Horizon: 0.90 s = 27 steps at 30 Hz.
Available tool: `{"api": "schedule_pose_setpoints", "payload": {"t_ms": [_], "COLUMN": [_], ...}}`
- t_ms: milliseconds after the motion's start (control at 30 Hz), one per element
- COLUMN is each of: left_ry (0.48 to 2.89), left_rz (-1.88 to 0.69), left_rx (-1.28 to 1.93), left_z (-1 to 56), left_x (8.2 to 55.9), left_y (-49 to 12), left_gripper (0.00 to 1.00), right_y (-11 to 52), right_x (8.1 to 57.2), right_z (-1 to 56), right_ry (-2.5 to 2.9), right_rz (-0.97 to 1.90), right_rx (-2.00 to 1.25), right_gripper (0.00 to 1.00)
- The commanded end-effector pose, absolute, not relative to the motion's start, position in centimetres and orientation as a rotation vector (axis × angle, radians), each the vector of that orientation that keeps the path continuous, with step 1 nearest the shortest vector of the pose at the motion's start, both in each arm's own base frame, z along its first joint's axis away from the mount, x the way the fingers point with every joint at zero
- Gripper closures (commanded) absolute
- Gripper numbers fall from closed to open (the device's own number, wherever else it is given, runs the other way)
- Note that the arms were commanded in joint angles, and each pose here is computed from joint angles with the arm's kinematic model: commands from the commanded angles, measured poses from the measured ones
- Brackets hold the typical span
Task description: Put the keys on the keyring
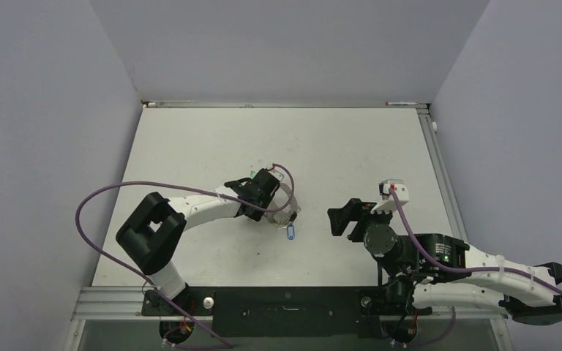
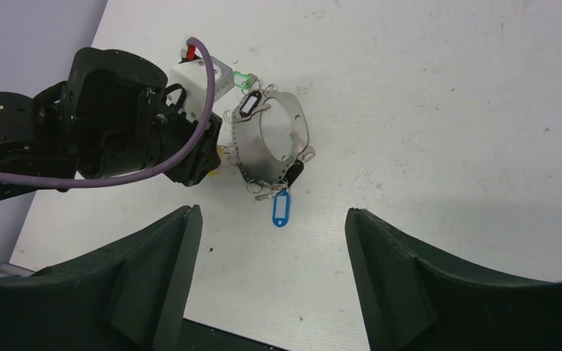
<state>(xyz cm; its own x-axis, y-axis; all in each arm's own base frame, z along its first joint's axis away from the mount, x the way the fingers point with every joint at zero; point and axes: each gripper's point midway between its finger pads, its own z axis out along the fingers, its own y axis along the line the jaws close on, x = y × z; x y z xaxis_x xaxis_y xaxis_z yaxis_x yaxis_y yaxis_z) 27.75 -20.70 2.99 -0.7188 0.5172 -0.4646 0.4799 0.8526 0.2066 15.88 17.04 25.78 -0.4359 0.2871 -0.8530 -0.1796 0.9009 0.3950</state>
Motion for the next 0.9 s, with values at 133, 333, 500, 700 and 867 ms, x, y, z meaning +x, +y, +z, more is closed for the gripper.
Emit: {"api": "schedule_pose_setpoints", "payload": {"t_ms": [133, 333, 500, 700, 867], "left_ry": [2.293, 2.094, 2.075, 2.13, 2.134], "left_rz": [0.393, 0.239, -0.053, -0.392, -0.594], "left_rx": [0.325, -0.013, -0.028, 0.001, -0.033], "left_z": [9.0, 14.7, 14.6, 12.6, 11.2], "left_x": [31.1, 30.6, 29.1, 27.3, 26.2], "left_y": [-14.4, -11.7, -13.8, -18.3, -20.6], "left_gripper": [0.34, 0.2, 0.18, 0.26, 0.31], "right_y": [16.8, 17.0, 17.9, 19.9, 21.4], "right_x": [16.4, 16.6, 17.1, 17.7, 18.4], "right_z": [27.2, 26.7, 26.1, 25.0, 23.5], "right_ry": [1.916, 1.907, 1.909, 1.907, 1.942], "right_rz": [0.525, 0.504, 0.453, 0.412, 0.387], "right_rx": [0.113, 0.11, 0.085, 0.039, -0.016], "right_gripper": [0.26, 0.26, 0.25, 0.24, 0.22]}}
